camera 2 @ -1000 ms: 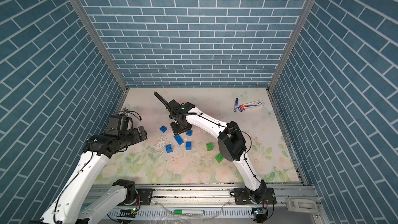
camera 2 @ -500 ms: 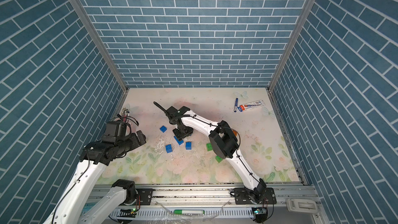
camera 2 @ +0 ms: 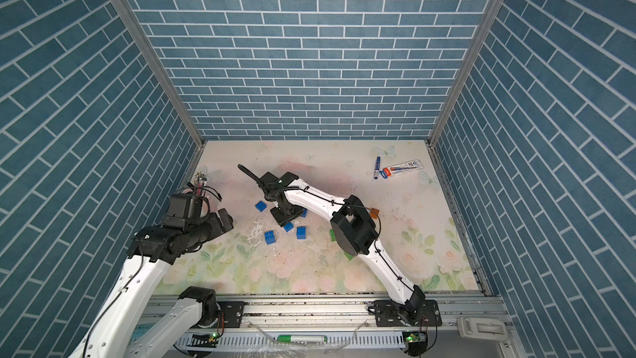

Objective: Assemble the letter h with lego
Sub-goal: Pick up the lego brick from the center of the board.

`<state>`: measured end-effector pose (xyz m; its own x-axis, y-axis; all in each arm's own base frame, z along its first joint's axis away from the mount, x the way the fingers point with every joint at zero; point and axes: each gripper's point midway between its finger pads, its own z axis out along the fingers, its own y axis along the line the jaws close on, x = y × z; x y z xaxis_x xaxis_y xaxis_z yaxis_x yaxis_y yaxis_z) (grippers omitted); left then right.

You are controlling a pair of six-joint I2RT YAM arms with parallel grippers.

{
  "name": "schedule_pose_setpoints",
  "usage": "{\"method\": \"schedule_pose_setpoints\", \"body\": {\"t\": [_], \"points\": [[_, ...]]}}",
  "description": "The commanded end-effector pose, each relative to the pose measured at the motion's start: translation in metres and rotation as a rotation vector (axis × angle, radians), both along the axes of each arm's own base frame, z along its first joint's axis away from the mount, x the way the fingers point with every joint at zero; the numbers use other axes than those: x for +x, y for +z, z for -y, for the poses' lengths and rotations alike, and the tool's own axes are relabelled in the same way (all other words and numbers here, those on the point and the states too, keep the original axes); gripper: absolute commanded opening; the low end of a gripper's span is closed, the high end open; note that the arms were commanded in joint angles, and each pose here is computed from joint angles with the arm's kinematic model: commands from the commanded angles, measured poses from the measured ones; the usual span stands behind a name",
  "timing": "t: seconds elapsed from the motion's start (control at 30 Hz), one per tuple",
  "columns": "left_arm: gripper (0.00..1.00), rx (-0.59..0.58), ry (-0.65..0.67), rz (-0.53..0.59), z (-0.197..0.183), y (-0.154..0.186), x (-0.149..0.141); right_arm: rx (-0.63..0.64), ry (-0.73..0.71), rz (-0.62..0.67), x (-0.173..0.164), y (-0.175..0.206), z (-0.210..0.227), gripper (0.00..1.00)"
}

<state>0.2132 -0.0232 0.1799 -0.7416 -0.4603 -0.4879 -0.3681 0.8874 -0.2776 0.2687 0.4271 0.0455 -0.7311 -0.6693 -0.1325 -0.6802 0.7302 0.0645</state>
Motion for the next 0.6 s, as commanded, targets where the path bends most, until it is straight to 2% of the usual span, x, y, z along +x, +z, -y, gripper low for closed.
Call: {"method": "schedule_pose_setpoints", "body": {"t": [0.0, 0.47, 0.57], "points": [[0.99, 0.025, 0.007, -0.006, -0.005, 0.002, -0.002, -0.053, 0.023, -0.009, -0.001, -0.014, 0.006, 0.49], [0.99, 0.003, -0.007, -0.023, 0.0, -0.006, 0.0, -0.042, 0.061, -0.035, -0.007, -0.021, -0.001, 0.38], [0.99, -0.025, -0.017, -0.036, 0.005, -0.011, 0.0, -0.044, 0.079, -0.036, -0.011, -0.018, -0.001, 0.31]]}}
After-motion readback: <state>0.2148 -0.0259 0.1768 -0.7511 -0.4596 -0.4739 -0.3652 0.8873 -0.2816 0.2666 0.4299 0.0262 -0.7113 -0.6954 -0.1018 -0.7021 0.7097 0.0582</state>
